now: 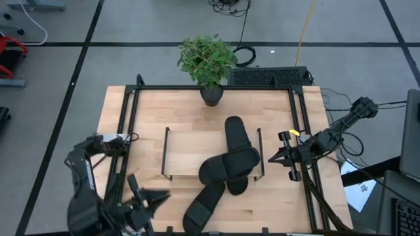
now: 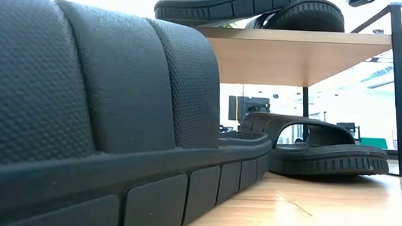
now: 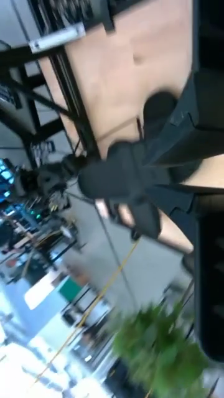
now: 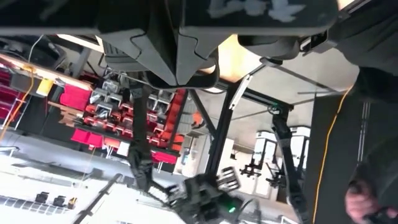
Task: Pick and place slides into the shelf
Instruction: Adjust the black slipper on the shelf
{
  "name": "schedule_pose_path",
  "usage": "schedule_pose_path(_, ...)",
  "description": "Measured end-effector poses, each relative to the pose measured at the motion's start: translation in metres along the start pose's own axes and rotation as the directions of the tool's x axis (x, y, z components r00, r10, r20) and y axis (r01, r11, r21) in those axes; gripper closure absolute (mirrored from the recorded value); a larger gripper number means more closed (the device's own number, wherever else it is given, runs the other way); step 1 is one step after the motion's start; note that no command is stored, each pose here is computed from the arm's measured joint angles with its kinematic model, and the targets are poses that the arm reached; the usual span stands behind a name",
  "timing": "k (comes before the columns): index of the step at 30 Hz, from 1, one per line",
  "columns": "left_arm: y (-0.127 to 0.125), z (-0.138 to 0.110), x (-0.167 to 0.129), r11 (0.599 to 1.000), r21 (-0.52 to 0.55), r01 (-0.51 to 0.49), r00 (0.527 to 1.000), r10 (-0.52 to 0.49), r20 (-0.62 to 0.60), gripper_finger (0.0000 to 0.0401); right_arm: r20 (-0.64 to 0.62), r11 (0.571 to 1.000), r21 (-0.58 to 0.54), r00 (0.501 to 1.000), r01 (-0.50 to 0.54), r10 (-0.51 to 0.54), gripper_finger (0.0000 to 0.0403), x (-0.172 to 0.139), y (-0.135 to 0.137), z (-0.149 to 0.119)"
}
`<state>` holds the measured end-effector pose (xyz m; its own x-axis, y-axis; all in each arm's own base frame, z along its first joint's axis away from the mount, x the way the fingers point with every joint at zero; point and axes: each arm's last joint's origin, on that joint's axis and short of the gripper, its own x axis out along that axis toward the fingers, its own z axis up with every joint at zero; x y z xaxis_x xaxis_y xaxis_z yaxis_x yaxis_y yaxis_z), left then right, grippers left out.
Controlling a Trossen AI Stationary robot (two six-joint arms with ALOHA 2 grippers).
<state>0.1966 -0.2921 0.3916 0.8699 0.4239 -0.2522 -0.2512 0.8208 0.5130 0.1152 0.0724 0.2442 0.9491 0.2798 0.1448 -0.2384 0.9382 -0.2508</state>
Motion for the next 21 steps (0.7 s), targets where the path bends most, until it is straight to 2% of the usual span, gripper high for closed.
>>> schedule_pose_path(3,0.034,0.009,0.000,0.999,0.028,-0.039,0.999,0.039,0.028,0.0357,0.006,1.000,-0.013,1.000,-0.001,0.001,0.0403,0.000,0.000,0.001)
schedule_pose_path(7,0.092,0.019,-0.002,0.989,-0.032,-0.141,0.986,0.144,0.090,0.0376,0.013,1.000,-0.015,1.000,-0.001,0.001,0.0403,-0.001,-0.001,0.002)
schedule_pose_path(10,0.133,0.020,-0.005,0.982,-0.051,-0.183,0.977,0.187,0.098,0.0390,0.009,1.000,-0.022,1.000,-0.007,0.008,0.0403,-0.003,-0.001,0.002)
schedule_pose_path(16,0.194,0.003,-0.001,0.963,-0.066,-0.263,0.962,0.267,0.059,0.0396,-0.013,0.999,-0.034,1.000,-0.011,0.011,0.0403,-0.007,-0.002,0.000)
schedule_pose_path(21,0.233,-0.028,-0.005,0.950,-0.060,-0.307,0.950,0.309,0.038,0.0398,-0.005,0.999,-0.034,1.000,-0.009,0.009,0.0403,-0.009,-0.003,0.001)
